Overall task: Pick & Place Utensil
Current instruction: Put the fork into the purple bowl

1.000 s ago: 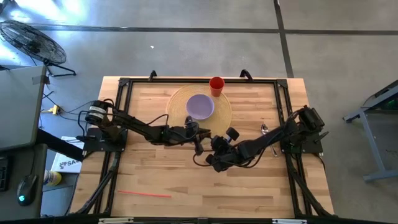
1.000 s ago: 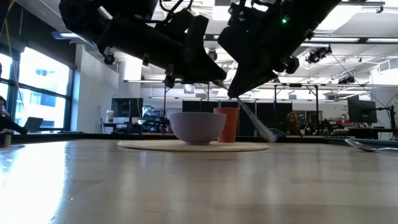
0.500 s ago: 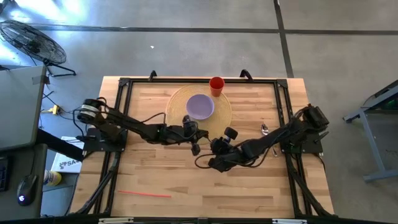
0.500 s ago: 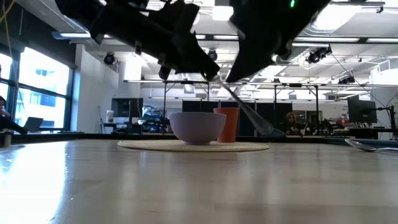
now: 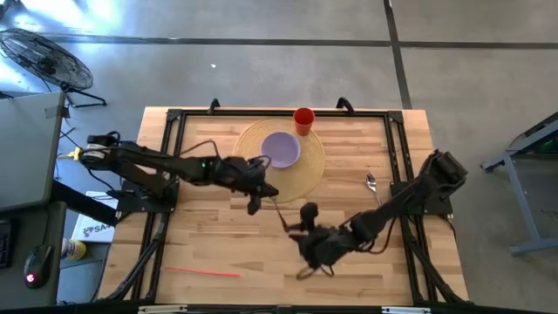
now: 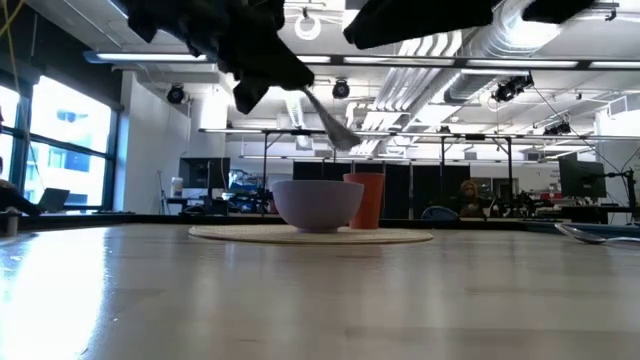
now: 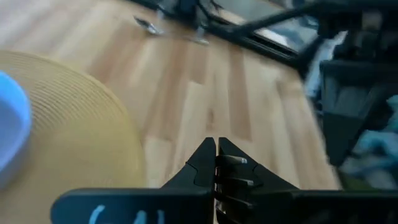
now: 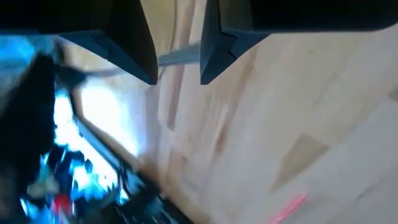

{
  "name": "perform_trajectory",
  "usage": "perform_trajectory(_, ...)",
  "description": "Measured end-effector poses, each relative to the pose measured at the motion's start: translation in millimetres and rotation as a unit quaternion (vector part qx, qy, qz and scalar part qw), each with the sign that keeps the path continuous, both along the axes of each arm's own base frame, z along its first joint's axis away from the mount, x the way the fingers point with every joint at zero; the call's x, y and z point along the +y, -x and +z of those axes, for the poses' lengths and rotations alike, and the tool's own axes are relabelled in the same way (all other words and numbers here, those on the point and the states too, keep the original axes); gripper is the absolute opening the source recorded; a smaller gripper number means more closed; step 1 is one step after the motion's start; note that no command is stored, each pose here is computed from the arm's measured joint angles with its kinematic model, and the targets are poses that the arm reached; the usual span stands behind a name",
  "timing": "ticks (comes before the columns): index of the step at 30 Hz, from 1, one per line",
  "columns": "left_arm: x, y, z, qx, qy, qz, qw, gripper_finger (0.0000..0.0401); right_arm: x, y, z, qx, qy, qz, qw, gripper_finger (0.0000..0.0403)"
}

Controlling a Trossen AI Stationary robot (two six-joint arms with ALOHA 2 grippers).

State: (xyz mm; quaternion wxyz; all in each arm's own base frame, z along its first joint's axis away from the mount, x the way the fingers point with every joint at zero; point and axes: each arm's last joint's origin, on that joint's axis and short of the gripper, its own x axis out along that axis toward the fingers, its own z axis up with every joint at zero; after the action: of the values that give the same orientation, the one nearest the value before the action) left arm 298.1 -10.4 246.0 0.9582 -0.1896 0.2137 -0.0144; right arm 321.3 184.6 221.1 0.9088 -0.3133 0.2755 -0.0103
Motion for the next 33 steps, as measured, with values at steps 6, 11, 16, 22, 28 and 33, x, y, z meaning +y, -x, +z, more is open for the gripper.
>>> perform_trajectory(6, 30, 5, 0, 0.015, 0.071, -0.063, 0.995, 0.0001, 25, -9, -9, -0.041, 0.103, 0.090, 0.990, 0.0115)
perform_trajectory(11, 39, 8, 1, 0.010, 0.115, -0.138, 0.984, 0.0001, 26, -15, -18, -0.033, 0.177, 0.121, 0.976, 0.0115)
perform_trajectory(16, 37, 9, 2, 0.007, 0.125, -0.163, 0.979, 0.0001, 26, -29, -28, -0.055, 0.248, 0.149, 0.955, 0.0115)
perform_trajectory(22, 35, 10, 2, 0.010, 0.136, -0.185, 0.973, 0.0001, 30, -35, -41, -0.051, 0.327, 0.205, 0.921, 0.0115)
perform_trajectory(28, 34, 9, 3, 0.010, 0.144, -0.186, 0.972, 0.0001, 27, -43, -43, -0.064, 0.386, 0.221, 0.893, 0.0115)
perform_trajectory(33, 28, 8, 1, 0.014, 0.142, -0.195, 0.970, 0.0001, 20, -50, -52, -0.054, 0.420, 0.237, 0.874, 0.0115)
